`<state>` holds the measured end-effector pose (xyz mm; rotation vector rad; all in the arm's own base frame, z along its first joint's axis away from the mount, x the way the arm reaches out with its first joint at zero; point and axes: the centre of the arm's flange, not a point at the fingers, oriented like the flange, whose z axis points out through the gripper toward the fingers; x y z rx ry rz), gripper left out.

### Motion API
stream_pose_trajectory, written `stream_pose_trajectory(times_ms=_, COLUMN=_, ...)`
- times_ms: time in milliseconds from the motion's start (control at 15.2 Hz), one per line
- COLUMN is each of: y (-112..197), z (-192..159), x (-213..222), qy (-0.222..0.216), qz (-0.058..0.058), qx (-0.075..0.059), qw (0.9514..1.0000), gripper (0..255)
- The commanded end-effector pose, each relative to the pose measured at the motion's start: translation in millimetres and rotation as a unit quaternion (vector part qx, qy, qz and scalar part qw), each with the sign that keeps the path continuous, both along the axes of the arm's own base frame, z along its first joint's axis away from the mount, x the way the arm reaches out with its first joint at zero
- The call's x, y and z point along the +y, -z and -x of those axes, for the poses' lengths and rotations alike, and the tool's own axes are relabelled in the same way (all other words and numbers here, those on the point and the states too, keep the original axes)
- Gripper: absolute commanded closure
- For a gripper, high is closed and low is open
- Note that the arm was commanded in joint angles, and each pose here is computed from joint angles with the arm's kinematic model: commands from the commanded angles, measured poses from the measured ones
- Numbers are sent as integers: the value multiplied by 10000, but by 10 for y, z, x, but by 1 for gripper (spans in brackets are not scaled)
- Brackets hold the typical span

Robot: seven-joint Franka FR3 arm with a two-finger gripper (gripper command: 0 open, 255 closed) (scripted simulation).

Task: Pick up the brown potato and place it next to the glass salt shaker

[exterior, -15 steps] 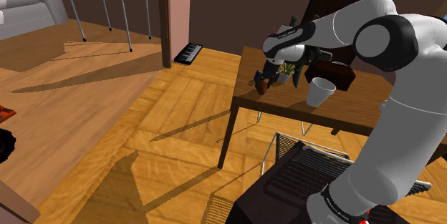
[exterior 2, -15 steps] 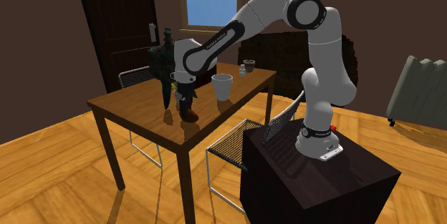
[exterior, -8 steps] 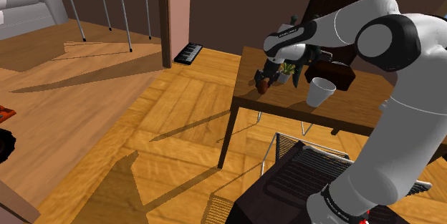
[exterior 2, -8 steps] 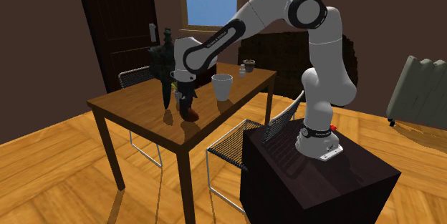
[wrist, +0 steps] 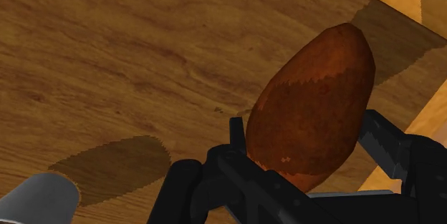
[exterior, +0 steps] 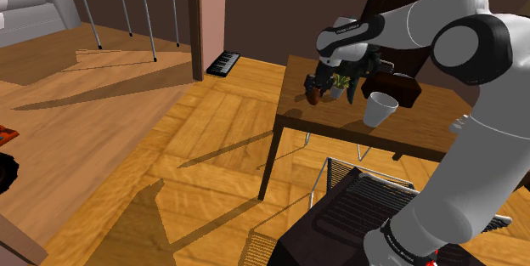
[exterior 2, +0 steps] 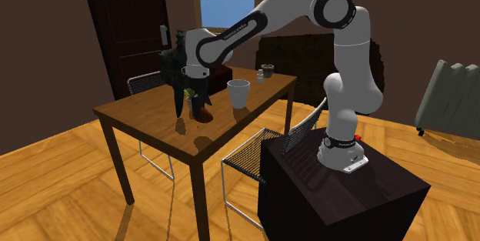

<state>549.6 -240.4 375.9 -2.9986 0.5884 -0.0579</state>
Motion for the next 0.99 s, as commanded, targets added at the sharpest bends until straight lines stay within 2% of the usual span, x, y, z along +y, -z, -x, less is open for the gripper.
stream_pose_trajectory(times_ms=0, y=-109, z=3, x=9, qy=1, qz=0, qx=2, qw=10000, gripper=255)
stream_pose_trajectory(times_ms=924, y=-848, z=3, x=9, qy=1, qz=0, qx=2, qw=10000, gripper=255)
